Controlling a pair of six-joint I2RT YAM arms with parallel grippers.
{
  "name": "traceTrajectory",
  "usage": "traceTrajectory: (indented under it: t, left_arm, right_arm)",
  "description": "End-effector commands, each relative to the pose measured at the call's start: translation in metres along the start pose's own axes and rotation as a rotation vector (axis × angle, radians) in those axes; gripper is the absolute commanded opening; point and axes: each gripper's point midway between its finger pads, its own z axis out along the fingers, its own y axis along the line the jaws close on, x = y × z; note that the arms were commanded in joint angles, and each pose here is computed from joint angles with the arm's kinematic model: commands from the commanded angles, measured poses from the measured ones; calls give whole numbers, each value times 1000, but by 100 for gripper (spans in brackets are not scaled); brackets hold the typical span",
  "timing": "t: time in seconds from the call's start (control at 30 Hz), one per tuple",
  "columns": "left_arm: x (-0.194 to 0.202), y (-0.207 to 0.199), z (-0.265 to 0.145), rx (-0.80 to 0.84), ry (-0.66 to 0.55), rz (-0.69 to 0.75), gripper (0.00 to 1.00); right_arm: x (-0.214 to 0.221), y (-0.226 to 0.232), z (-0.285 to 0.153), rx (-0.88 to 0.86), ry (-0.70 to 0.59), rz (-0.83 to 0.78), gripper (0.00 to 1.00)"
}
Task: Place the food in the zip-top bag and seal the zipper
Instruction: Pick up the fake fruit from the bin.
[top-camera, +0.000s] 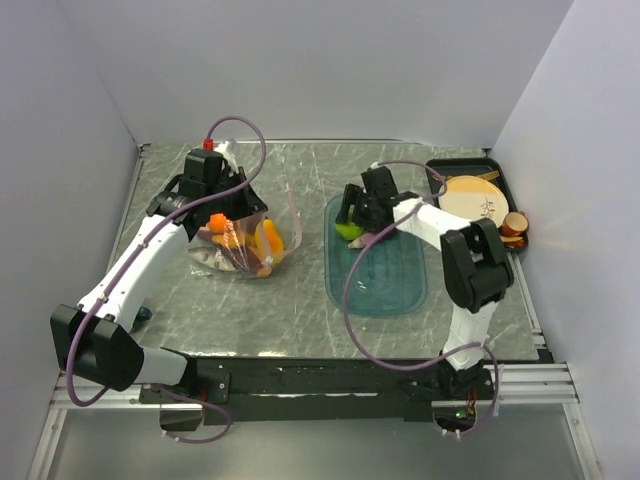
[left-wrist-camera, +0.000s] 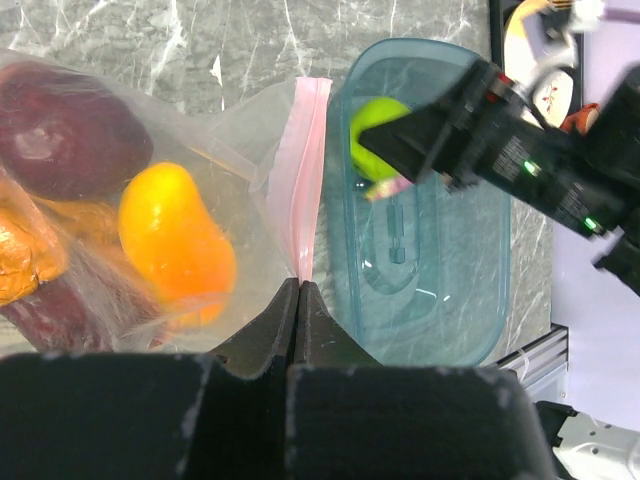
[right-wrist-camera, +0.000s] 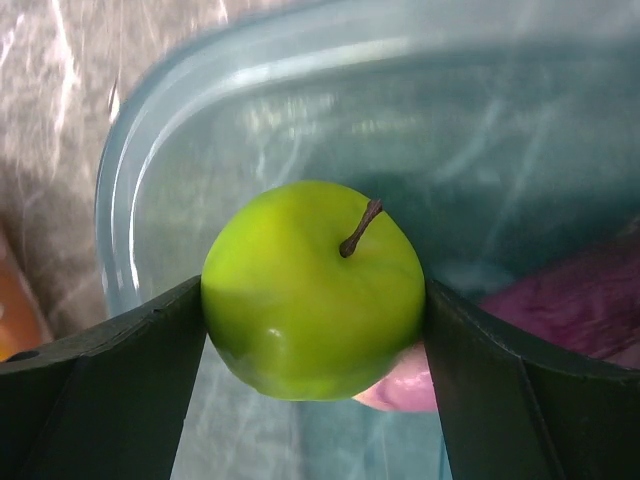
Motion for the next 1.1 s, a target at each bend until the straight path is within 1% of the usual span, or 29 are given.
traceTrajectory:
  t: [0.0, 0.17, 0.37, 0.5, 0.63, 0.73, 0.87, 0.93, 0.97, 1.03, 1.07]
  left_arm:
    - [-13, -13, -7, 44, -51, 30, 1]
    - [-12, -14, -8, 50, -52, 25, 1]
    - [-14, -16, -7, 57, -51, 27, 1]
    - [-13, -16, -6, 56, -46, 28, 1]
    - [-12, -15, -6, 51, -42, 23, 1]
    - [-12, -15, -6, 53, -42, 23, 1]
    - [-14, -17, -7, 59, -48, 24, 1]
    - [-15, -19, -7, 65, -45, 27, 1]
    - [-16, -20, -7, 67, -46, 29, 1]
    - [-16, -20, -9, 63, -46, 32, 1]
    - [-18, -20, -10, 62, -53, 36, 1]
  right_arm:
    - [-35, 22, -49, -88, -149, 26, 60]
    - [-38, 32, -71, -144, -183, 43, 59]
    - [-38, 63, -100, -260, -203, 43, 59]
    - [-35, 100, -119, -371, -217, 24, 59]
    - [-23, 145, -135, -482, -199, -14, 59]
    - [-18, 167, -143, -535, -192, -33, 59]
    - [-3, 194, -142, -594, -141, -66, 59]
    - [-4, 202, -142, -609, -143, -80, 59]
    - [2, 205, -134, -606, -119, -88, 60]
    - [1, 215, -132, -609, -99, -110, 60]
    - [6, 214, -119, -589, -69, -118, 61]
